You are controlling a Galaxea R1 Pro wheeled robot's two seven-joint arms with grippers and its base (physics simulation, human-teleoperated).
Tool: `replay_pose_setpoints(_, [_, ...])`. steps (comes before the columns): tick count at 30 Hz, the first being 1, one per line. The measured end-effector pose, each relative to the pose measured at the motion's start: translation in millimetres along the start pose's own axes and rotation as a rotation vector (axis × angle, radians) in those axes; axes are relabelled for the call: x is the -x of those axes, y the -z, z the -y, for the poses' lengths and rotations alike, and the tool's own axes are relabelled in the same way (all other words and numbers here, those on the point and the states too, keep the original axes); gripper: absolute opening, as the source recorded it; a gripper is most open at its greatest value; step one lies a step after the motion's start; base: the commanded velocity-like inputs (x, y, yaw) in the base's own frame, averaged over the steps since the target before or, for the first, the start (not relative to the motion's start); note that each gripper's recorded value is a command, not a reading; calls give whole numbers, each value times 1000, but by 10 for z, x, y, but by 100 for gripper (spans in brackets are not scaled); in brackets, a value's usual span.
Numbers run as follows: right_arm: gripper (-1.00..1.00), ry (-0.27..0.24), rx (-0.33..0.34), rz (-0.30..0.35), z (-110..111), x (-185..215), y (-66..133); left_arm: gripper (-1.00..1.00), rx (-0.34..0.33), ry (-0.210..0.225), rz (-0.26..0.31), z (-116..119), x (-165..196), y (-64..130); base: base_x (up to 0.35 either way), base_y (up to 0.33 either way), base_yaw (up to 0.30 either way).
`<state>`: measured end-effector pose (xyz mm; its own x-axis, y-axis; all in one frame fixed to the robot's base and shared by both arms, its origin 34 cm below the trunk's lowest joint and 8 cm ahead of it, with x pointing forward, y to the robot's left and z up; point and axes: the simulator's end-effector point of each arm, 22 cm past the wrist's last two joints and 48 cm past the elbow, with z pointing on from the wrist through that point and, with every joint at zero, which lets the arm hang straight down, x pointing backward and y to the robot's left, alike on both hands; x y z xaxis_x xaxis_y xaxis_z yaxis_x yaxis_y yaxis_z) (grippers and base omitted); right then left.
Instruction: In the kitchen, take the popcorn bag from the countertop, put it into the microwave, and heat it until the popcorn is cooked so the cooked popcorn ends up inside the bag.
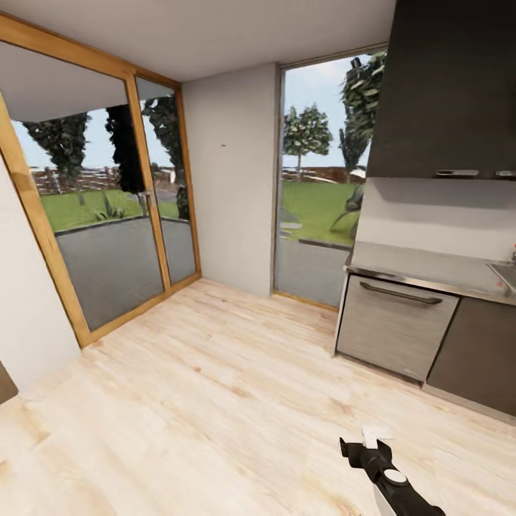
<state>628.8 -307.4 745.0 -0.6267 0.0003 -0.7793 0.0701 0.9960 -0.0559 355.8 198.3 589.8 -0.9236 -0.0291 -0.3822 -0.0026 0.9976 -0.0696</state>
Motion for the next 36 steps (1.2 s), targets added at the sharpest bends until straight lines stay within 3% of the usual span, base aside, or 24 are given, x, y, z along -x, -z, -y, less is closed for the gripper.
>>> replay_pose_setpoints(27, [100, 0, 4, 0, 5, 204, 228, 100, 3, 11, -1, 9, 33, 287, 0, 0, -300])
replay_pose_setpoints(29, [100, -4, 2, 20, 19, 418, 218, 100, 3, 12, -1, 11, 34, 307, 0, 0, -300])
replay_pose_setpoints(32, [100, 4, 4, 85, 7, 1322, 280, 100, 3, 13, -3, 11, 23, 336, 0, 0, -300])
replay_pose_setpoints(33, [100, 2, 2, 147, 13, 1812, 409, 100, 4, 14, -3, 11, 22, 347, 0, 0, -300])
replay_pose_setpoints(35, [100, -1, 1, 203, 23, 2283, 606, 100, 4, 15, -3, 10, 21, 366, 0, 0, -300])
replay_pose_setpoints(36, [100, -3, 0, 256, 33, 2659, 808, 100, 4, 15, -4, 12, 21, 375, 0, 0, -300])
